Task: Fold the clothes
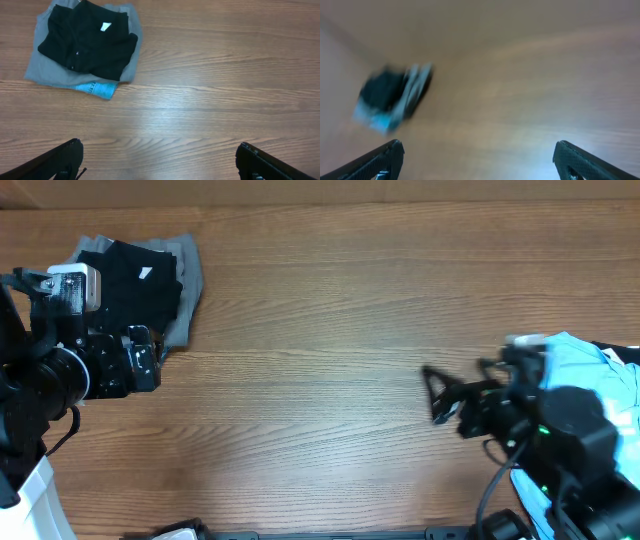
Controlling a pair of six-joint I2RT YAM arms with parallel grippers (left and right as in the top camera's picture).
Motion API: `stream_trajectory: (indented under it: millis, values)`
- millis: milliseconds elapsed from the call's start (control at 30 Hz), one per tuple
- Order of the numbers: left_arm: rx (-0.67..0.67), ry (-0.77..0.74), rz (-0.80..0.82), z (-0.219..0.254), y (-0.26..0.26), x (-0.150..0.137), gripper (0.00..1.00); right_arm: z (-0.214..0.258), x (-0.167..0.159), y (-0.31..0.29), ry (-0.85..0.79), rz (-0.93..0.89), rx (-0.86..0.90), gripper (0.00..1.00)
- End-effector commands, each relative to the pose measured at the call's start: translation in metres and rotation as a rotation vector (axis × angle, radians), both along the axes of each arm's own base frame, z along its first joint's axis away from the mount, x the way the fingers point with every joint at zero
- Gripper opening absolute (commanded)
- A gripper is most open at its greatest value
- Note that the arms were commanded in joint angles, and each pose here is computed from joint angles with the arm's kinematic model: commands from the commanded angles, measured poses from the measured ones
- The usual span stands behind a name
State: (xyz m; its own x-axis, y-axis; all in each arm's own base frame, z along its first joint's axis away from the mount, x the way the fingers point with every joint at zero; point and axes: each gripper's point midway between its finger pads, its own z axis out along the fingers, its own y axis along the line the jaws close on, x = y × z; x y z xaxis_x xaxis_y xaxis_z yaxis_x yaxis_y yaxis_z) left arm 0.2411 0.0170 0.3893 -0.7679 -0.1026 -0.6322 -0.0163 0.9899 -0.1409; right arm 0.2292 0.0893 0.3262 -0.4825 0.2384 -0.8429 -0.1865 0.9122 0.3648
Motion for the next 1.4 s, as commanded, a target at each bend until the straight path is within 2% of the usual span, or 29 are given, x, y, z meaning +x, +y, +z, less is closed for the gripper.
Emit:
stream_trajectory:
  millis: [0, 100, 233, 367, 567, 867, 1367]
  values:
    - [-0.012, 0.000, 0.014, 0.000, 0.000, 0.001, 1.00, 0.007, -0.003, -0.053, -0.113, -0.233, -0.006, 1.00]
    - [-0.012, 0.000, 0.014, 0.000, 0.000, 0.001, 1.00, -0.002, -0.011, -0.072, -0.155, -0.293, -0.023, 1.00]
    - [-0.012, 0.000, 0.014, 0.000, 0.000, 0.001, 1.00, -0.025, -0.026, -0.065, -0.287, -0.166, -0.184, 1.00]
    - [-0.012, 0.000, 0.014, 0.000, 0.000, 0.001, 1.00, -0.072, -0.032, -0.061, -0.294, -0.126, -0.171, 1.00]
    - [-0.012, 0.000, 0.014, 0.000, 0.000, 0.001, 1.00, -0.125, -0.021, -0.060, -0.267, -0.121, -0.169, 1.00]
    - [-0.012, 0.000, 0.014, 0.000, 0.000, 0.001, 1.00, -0.175, -0.001, -0.053, -0.250, -0.075, -0.155, 1.00]
    - [-0.012, 0.000, 0.014, 0.000, 0.000, 0.001, 1.00, -0.172, 0.002, -0.053, -0.280, -0.077, -0.154, 1.00]
